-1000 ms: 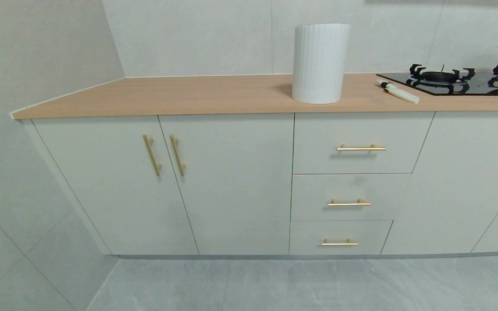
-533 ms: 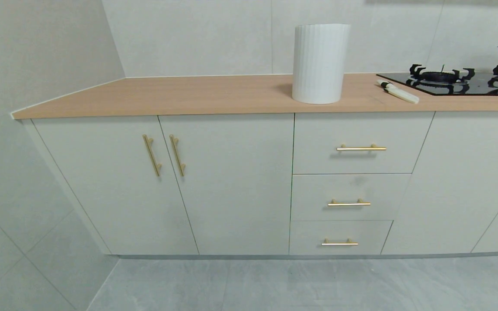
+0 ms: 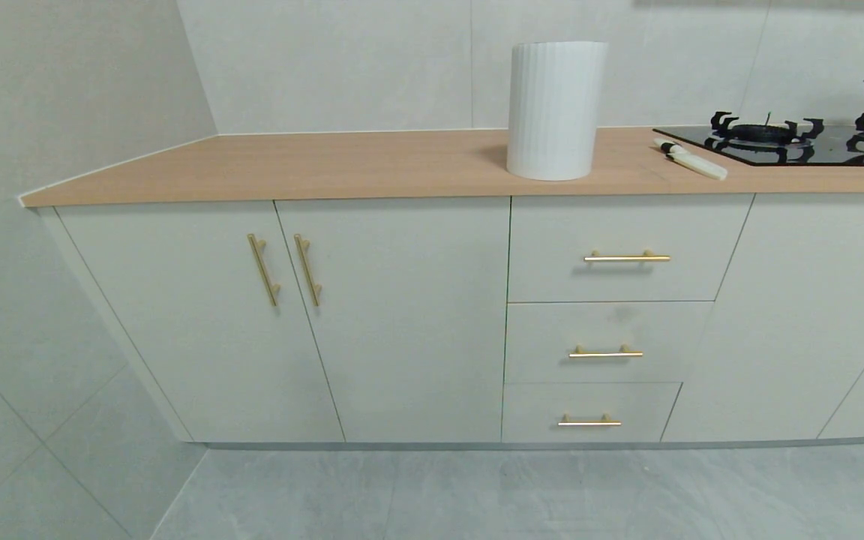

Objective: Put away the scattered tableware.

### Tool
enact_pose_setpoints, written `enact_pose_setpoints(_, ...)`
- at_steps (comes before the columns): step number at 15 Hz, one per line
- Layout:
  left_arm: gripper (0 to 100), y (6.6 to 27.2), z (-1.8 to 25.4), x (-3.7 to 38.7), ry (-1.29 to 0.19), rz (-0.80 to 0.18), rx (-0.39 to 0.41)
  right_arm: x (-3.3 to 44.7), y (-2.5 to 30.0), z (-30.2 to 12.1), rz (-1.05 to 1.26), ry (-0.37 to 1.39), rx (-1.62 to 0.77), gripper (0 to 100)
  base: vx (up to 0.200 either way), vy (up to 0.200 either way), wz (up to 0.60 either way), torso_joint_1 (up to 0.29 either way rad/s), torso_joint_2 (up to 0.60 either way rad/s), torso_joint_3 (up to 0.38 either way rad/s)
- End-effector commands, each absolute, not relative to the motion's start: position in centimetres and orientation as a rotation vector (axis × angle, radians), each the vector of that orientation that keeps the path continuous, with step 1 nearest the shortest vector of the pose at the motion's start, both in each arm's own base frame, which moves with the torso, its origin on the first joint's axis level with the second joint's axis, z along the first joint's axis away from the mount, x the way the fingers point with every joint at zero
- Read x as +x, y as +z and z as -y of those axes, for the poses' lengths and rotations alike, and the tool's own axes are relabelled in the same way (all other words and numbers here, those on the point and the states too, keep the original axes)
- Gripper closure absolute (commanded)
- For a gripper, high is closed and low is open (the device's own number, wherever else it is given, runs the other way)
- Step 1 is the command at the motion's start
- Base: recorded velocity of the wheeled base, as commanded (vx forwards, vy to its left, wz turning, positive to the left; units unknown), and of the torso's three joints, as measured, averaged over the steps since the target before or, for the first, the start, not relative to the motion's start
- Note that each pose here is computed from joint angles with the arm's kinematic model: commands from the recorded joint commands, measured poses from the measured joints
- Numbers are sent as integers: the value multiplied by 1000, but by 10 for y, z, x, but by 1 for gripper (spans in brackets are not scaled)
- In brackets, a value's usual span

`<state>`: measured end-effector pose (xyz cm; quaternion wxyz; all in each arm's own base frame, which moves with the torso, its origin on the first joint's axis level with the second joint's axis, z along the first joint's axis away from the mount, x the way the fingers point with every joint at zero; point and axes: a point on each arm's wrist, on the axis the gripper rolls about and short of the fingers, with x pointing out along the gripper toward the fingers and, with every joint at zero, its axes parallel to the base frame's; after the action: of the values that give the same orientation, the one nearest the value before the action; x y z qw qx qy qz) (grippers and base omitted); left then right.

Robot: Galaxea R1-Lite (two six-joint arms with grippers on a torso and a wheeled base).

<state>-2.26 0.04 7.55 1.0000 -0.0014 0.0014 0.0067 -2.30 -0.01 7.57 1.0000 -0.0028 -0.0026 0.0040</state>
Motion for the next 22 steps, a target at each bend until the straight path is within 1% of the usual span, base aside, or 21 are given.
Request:
enact_pose_setpoints(1, 0, 76, 0, -23, 14, -3, -2, -23, 76, 0, 2, 11, -5, 0, 0, 0, 0, 0, 0, 0)
enact_pose_setpoints(11, 0, 76, 0, -23, 14, -3, -2, -23, 76, 0, 3, 11, -2, 0, 0, 0, 0, 0, 0, 0)
enact_pose_setpoints(22, 0, 76, 0, -23, 14, -3, -2, -23, 76, 0, 3, 9, -2, 0, 200, 0, 0, 1, 0, 1)
